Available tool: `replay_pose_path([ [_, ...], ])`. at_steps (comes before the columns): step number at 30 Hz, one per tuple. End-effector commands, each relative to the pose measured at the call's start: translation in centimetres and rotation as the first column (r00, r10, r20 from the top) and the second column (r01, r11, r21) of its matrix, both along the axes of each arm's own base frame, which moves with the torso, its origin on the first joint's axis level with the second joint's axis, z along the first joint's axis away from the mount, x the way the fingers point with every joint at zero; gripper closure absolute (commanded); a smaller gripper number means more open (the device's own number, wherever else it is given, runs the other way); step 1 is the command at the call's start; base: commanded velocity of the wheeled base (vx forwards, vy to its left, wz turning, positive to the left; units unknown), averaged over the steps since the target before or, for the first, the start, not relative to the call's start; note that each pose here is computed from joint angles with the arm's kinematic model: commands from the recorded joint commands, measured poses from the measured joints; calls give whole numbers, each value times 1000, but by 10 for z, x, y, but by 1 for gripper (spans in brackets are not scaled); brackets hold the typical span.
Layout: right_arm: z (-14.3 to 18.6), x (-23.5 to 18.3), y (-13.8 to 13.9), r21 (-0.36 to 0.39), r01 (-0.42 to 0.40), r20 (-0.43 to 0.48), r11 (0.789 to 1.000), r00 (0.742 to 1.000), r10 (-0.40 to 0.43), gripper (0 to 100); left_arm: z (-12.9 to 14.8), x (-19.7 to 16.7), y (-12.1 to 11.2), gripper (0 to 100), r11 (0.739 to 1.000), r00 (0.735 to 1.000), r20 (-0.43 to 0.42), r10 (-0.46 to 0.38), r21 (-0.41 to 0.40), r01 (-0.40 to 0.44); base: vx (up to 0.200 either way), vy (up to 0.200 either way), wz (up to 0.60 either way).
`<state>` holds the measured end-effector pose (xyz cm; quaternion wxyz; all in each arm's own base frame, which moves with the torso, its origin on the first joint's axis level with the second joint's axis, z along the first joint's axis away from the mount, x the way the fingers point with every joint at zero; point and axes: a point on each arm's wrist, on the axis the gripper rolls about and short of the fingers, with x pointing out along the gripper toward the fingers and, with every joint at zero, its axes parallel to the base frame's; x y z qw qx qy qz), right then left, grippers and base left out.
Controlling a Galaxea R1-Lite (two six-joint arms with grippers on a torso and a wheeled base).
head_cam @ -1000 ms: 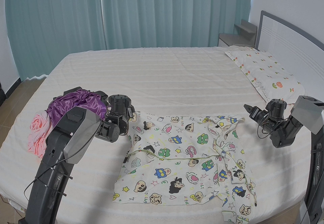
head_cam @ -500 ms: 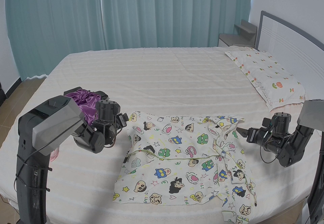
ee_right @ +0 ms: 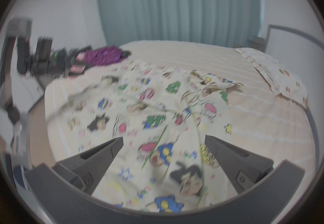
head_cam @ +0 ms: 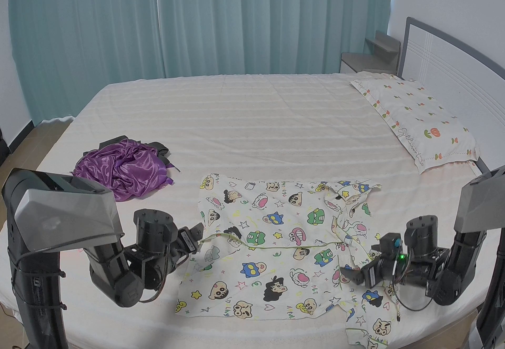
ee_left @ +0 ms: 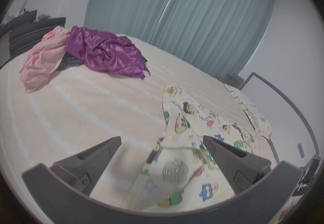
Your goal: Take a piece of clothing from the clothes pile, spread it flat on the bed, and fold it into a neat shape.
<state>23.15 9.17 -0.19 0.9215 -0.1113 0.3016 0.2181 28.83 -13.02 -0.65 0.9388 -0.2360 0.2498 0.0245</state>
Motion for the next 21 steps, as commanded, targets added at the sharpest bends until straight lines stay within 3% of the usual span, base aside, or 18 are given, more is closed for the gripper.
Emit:
replay_pose_path([
  [1,-11,-25,3,-118,-53,-57,992,997,47,0,-3,-20,-10,0,999,999,-22,-44,-27,43,0,0,0],
  [12,-12,-13,5,-156,-8,-10,988,1000,7,0,-4,-20,-11,0,999,999,-23,-40,-20,39,0,0,0],
  [17,-21,10,-1,-174,52,9,983,999,-51,0,-4,-19,-11,0,1000,1000,-17,-24,-12,24,0,0,0],
  [18,-23,10,-2,-176,54,4,983,999,-54,100,-4,-19,-11,0,1000,1000,-16,-24,-12,24,0,0,0],
  [21,-23,12,-4,-176,63,6,982,998,-63,100,-5,-18,-11,0,1000,1000,-16,-22,-12,22,0,0,0],
])
